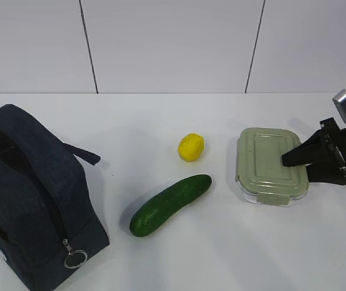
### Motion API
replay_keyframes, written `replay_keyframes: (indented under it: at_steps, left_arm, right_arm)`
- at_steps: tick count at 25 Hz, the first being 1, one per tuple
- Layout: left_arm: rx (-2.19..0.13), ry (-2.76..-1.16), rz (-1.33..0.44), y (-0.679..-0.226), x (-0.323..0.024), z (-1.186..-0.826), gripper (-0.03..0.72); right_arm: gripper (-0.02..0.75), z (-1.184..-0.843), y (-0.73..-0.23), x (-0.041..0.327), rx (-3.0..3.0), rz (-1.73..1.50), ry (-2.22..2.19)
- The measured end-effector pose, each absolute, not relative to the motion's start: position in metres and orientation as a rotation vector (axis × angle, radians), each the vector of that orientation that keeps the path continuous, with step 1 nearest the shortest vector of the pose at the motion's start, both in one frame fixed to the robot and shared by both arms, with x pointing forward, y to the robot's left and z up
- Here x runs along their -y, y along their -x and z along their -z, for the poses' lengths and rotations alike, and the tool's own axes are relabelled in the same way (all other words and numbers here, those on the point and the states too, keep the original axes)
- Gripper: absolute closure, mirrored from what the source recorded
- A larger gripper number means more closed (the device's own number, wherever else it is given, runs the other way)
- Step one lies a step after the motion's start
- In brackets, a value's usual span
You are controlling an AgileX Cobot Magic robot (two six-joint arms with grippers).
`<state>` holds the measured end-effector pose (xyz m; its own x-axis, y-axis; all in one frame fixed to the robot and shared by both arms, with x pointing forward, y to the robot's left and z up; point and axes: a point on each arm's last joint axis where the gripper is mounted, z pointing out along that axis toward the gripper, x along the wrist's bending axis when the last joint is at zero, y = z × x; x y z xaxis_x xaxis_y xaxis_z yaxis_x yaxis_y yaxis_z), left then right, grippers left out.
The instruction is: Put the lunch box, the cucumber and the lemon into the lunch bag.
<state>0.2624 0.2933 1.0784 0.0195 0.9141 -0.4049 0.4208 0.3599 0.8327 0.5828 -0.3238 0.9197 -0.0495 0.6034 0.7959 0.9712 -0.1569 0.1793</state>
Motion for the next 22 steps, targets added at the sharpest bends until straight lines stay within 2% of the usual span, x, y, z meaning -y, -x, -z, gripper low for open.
replay_keyframes:
  at_steps: [8,10,13,15,20,22]
  left_arm:
    - [-1.445,-1.010,-0.584,-0.319,-0.284,-1.106,0.477]
    - [-1.480,-1.004,-0.546,-0.332,-0.281,-1.104,0.478]
    - [-1.639,-1.046,-0.401,-0.355,-0.274,-1.086,0.474]
    - [-1.768,-1.095,-0.296,-0.370,-0.268,-1.070,0.444]
    - [-1.935,-1.114,-0.137,-0.398,-0.259,-1.050,0.279]
    - [-1.974,-1.114,-0.090,-0.407,-0.256,-1.047,0.252]
  right_arm:
    - [0.347,-0.920,-0.583,0.324,1.667,1.089,1.784]
    - [0.347,-0.920,-0.583,0.324,1.667,1.089,1.784]
    - [0.347,-0.920,-0.583,0.324,1.667,1.089,1.784]
    - [0.347,-0.920,-0.583,0.324,1.665,1.091,1.785]
    - [0.347,-0.921,-0.584,0.323,1.649,1.106,1.789]
    - [0.347,-0.921,-0.584,0.323,1.643,1.112,1.791]
